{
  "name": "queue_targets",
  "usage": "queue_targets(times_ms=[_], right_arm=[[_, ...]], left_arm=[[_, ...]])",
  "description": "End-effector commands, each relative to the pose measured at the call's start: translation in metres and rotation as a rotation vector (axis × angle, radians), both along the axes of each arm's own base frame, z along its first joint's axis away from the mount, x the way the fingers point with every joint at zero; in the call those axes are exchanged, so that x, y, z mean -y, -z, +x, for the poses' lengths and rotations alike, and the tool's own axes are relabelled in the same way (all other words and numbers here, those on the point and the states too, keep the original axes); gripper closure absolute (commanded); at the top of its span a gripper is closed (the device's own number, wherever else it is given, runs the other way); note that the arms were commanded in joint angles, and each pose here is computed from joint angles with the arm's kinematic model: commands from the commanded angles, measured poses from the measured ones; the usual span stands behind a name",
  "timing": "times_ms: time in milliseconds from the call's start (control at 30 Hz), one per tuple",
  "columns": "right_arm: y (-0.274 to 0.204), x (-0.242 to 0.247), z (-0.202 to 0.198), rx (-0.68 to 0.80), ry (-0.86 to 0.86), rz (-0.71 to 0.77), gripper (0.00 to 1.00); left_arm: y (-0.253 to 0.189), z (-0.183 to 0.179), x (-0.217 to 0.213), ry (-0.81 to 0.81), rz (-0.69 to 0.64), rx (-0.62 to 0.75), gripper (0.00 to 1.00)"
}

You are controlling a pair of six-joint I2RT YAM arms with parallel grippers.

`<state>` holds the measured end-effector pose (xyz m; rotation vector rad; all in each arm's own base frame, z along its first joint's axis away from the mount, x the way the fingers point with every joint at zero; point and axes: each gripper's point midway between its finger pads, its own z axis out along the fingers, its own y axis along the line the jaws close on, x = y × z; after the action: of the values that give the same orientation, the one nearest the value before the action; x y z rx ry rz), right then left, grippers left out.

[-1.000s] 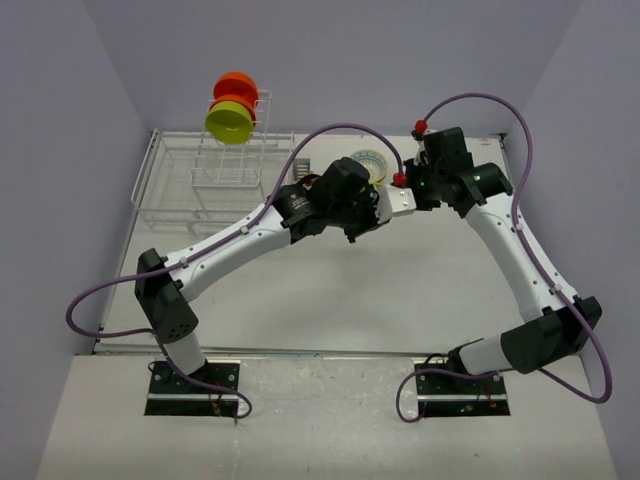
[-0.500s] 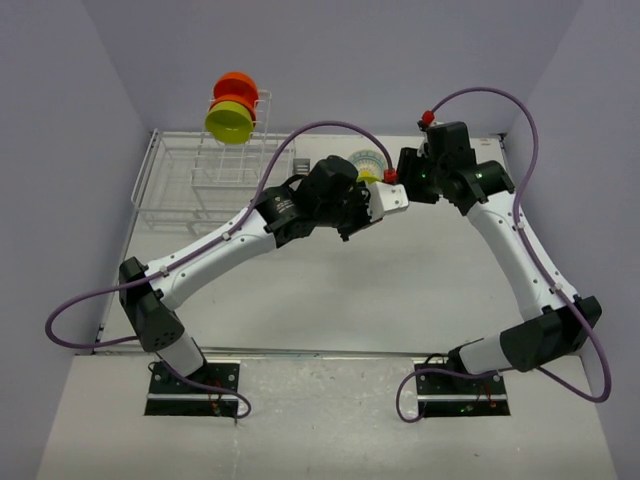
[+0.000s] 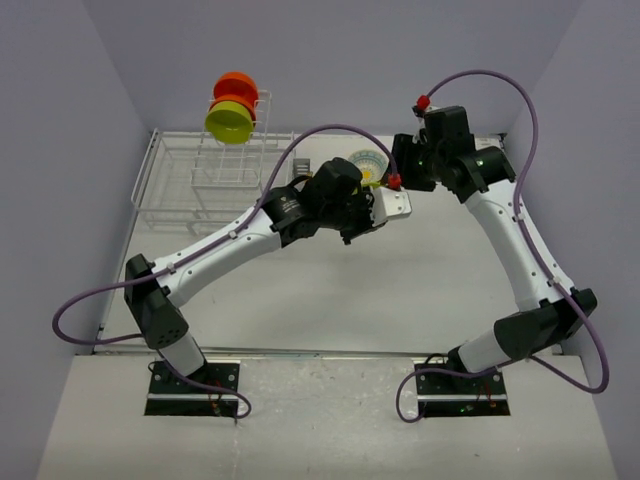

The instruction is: Unload the bowls from the dish rack

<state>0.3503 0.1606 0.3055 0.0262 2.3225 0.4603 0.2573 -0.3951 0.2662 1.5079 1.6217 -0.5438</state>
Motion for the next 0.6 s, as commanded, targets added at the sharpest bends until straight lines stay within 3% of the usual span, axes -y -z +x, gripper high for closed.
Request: queue_targets(times_ms=[0,233,400,433,467,567], right_arm=[[0.020,-0.004,-0.011,-0.076,-0.053,-0.036,0.47],[0.045,-0.006,-0.022,-0.138,-0.107,-0.102,0.56],[0.060,-0.005,-0.022,-0.164,-0.113,-0.121,0.80],[0.060,-0.005,-0.021,-0.162,-0.112,-0.122,0.86],[0.062,-0.004,-0.020,-0.163,-0.106,-0.127,1.00],[0.059,-0.003,-0.015,-0.137,-0.072,-0.118,1.00]], left_arm=[[-0.021,0.006,0.011,0.039,-0.039,0.053,1.00],[-0.027,0.012,0.015,0.027,-0.039,0.069,1.00],[-0.030,0.013,0.016,0.027,-0.045,0.074,1.00],[-0.031,0.014,0.016,0.024,-0.045,0.075,1.00],[-0.032,0.014,0.015,0.020,-0.046,0.076,1.00],[-0.030,0.018,0.013,-0.007,-0.037,0.079,1.00]])
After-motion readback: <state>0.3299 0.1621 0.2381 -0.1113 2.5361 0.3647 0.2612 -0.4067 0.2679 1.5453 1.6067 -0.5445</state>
